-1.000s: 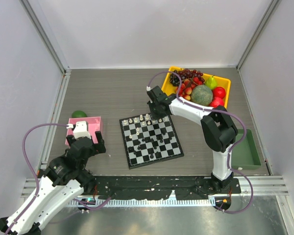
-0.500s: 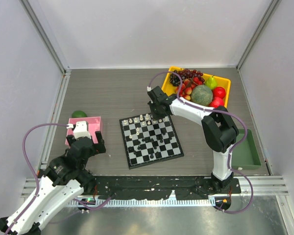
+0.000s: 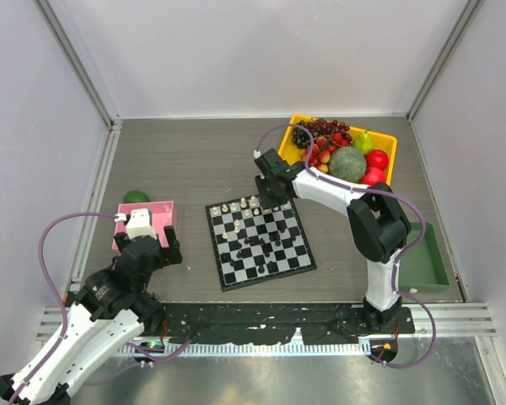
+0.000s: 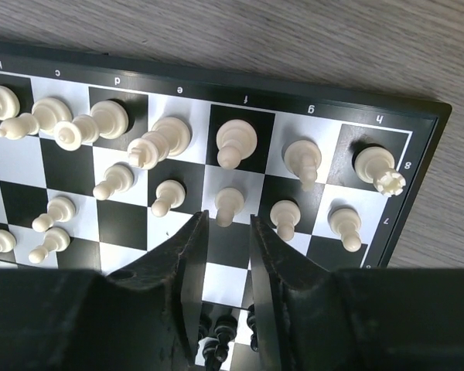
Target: Set up the chess pieces on the board
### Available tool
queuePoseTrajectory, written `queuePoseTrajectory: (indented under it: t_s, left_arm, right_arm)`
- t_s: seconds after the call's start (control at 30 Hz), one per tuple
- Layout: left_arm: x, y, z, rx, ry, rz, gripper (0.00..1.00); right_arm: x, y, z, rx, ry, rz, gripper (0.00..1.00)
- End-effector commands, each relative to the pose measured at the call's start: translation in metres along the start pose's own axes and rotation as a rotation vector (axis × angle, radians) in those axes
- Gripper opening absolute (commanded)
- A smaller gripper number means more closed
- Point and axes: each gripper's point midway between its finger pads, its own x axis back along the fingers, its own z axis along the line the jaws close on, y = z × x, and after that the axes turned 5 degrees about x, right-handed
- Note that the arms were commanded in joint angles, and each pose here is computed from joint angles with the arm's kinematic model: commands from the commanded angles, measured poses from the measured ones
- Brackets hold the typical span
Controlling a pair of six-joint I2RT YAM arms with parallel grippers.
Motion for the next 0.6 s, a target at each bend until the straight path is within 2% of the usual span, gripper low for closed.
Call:
queuePoseTrajectory:
  t_s: [0.0,0.27,0.57]
  left_arm:
    - [-0.001,0.010,-0.005,0.024,-0.011,-0.037,0.99]
    - [0.000,0.010,-0.005,0.023,-0.016,-0.039,0.99]
    - [0.001,0.011,-0.005,0.030,-0.021,-0.047,0.99]
  right_arm:
    - [0.029,0.033,0.013,0.013,0.054,-0.097,0.36]
    - [0.047,0.034,0.032,0.023,0.070,-0.131,0.38]
    - [0.046,0.024,0.089,0.085,0.151,-0.122,0.38]
